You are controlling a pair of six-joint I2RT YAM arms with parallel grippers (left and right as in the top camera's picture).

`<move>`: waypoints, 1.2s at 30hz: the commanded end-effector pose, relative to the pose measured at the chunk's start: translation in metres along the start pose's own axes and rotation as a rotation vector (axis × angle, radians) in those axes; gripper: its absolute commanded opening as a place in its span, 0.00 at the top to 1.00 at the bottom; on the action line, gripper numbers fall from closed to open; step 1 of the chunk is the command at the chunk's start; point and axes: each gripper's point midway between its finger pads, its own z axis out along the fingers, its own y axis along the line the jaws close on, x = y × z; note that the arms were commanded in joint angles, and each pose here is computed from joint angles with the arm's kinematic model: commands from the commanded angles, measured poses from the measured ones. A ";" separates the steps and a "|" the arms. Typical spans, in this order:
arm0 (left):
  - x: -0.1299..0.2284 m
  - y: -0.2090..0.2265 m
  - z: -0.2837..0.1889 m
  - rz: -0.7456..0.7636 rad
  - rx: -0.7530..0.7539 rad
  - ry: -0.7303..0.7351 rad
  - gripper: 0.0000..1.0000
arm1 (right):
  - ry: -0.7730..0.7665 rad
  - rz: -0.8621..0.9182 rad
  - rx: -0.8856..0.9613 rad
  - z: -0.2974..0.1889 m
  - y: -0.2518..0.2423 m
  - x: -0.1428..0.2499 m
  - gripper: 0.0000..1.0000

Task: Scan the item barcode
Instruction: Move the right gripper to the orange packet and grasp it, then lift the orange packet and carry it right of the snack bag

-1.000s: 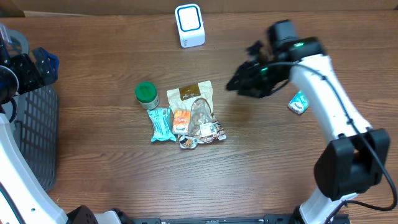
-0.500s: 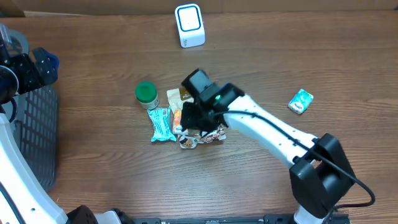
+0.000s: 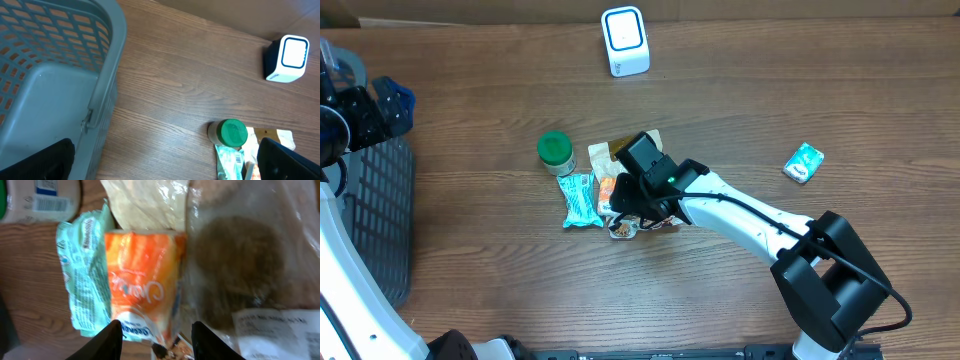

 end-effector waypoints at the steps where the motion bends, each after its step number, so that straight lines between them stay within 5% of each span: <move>1: -0.001 -0.003 0.001 -0.013 0.016 0.001 0.01 | -0.006 0.005 -0.014 0.002 -0.001 0.001 0.54; 13: -0.001 -0.003 0.001 -0.013 0.016 0.001 0.00 | 0.060 0.006 -0.052 0.035 -0.004 0.011 0.56; 28: -0.001 -0.003 0.001 -0.013 0.016 0.001 0.00 | 0.096 -0.076 -0.090 0.022 0.002 0.012 0.96; 36: -0.001 -0.003 0.001 -0.013 0.016 0.001 0.00 | 0.071 -0.293 -0.110 -0.036 0.011 -0.008 0.96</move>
